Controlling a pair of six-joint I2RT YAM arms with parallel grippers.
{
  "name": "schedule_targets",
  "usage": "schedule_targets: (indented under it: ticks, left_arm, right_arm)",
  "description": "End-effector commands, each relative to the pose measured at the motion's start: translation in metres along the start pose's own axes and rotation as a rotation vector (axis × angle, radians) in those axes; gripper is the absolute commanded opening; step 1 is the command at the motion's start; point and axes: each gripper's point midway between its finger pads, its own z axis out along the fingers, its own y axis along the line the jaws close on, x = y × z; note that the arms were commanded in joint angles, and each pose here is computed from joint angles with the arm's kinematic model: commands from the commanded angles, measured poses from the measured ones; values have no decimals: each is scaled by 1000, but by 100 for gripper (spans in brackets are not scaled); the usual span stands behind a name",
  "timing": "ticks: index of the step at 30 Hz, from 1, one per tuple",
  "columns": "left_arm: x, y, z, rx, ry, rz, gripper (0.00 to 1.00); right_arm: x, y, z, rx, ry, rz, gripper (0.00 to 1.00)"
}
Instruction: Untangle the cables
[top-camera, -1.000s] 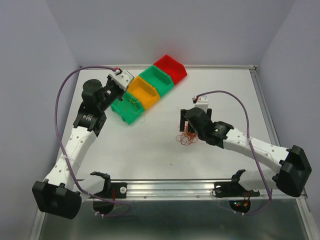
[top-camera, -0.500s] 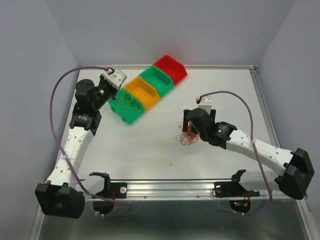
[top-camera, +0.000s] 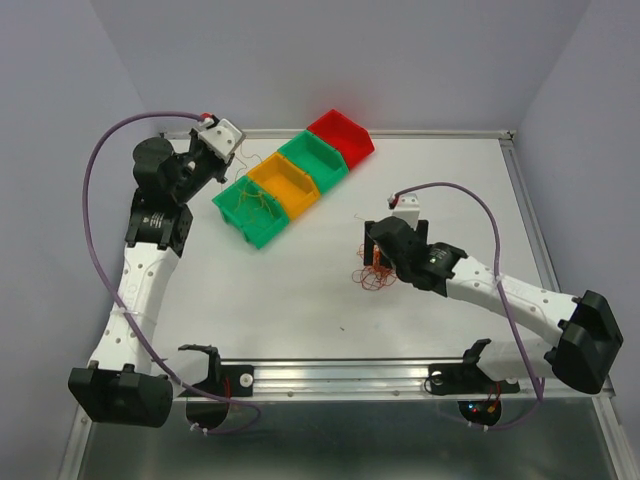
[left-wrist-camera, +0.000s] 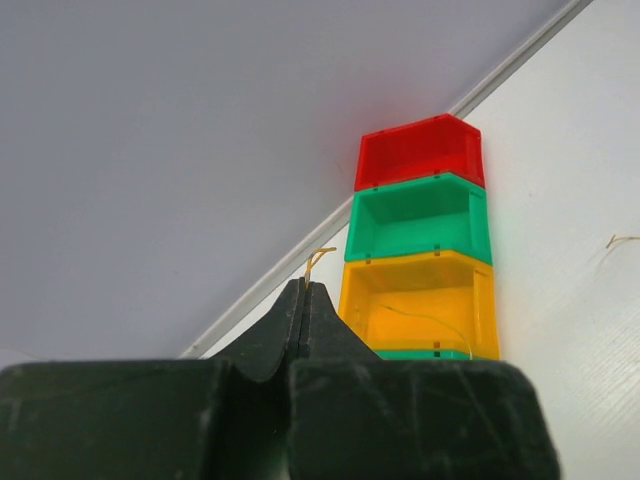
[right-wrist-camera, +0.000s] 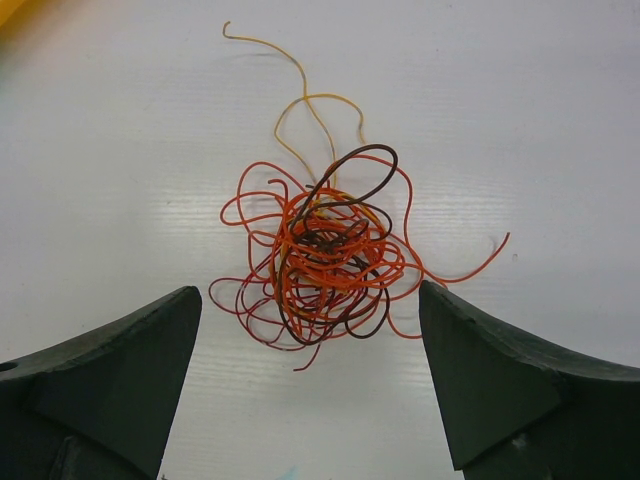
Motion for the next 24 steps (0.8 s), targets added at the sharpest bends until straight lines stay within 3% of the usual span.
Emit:
schedule_targets:
  ticks: [1,19,24]
  left_arm:
    - [-55,7,-12,14,-117,33,0]
    - [18,-7,4,5,-24,47,0]
    - [59,-26,4,43,41,46,0]
  right_arm:
    - [-27,13,-4,-32,-66,45,95]
    - [-23,16,-6,-78,-75,51,94]
    - [-23,18,-6,-93,-75,54,94]
